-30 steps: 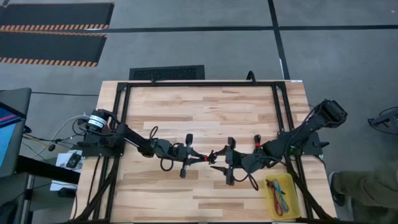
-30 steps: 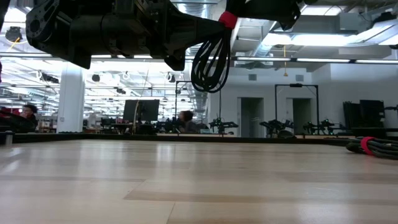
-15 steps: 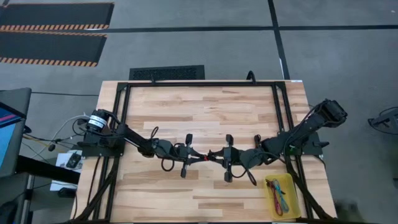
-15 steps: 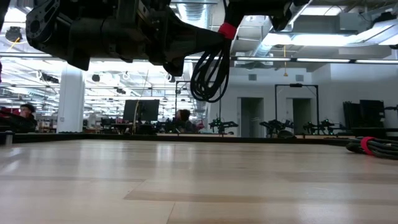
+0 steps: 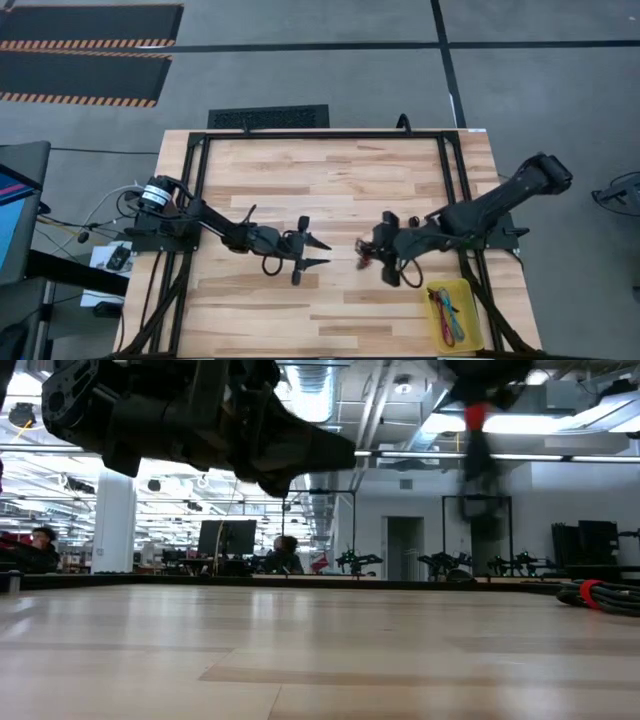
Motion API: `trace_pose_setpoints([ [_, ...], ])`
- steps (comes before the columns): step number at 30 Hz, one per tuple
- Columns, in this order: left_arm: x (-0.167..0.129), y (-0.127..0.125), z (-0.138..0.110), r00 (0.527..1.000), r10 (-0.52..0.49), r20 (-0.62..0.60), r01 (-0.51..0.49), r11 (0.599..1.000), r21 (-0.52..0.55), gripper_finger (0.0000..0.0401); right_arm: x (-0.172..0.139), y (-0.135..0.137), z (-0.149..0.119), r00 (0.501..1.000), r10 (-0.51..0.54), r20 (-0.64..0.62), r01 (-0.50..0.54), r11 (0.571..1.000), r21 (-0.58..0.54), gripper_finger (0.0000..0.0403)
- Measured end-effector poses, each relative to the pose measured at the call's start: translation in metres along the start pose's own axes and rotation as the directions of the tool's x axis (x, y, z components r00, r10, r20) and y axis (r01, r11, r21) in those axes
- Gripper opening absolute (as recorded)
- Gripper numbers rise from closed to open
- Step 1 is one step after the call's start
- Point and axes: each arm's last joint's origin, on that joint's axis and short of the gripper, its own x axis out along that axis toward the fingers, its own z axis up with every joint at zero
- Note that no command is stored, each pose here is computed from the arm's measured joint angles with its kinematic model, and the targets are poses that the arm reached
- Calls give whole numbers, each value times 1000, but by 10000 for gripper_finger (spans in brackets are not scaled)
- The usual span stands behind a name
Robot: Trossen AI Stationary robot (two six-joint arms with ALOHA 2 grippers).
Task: Pick and place USB-C Cables
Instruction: Put the left black charger cable into the yellow bin
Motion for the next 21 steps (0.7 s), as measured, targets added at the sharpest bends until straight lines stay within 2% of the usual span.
trace_pose_setpoints([
  [2, 0, 1, -2, 1000, 3, -21, -3, 1000, 3, 153, -13, 0, 1, 993, 80, -82, -76, 996, 51, 52],
  [4, 0, 2, -3, 1000, 6, -27, -6, 1000, 3, 157, -25, 2, -1, 965, 208, -159, -200, 978, 61, 57],
  [6, 0, 3, -3, 999, 11, -32, -10, 1000, 4, 158, -38, 8, -5, 908, 348, -233, -329, 937, 118, 58],
  [8, 0, 4, -3, 999, 13, -32, -13, 1000, 16, 158, -49, 13, -14, 826, 449, -342, -392, 892, 224, 59],
  [10, 0, 4, -4, 999, 13, -43, -12, 999, 42, 159, -60, 17, -26, 781, 450, -432, -338, 888, 313, 59],
  [14, 0, 4, -9, 996, 14, -92, -8, 997, 73, 159, -76, 22, -47, 735, 387, -557, -123, 884, 452, 59],
  [16, 0, 4, -11, 994, 15, -112, -6, 997, 73, 159, -81, 27, -56, 727, 361, -584, -48, 875, 481, 59],
  [21, -1, 4, -14, 989, 15, -146, -8, 999, 53, 159, -88, 40, -74, 752, 313, -581, 23, 867, 497, 59],
])
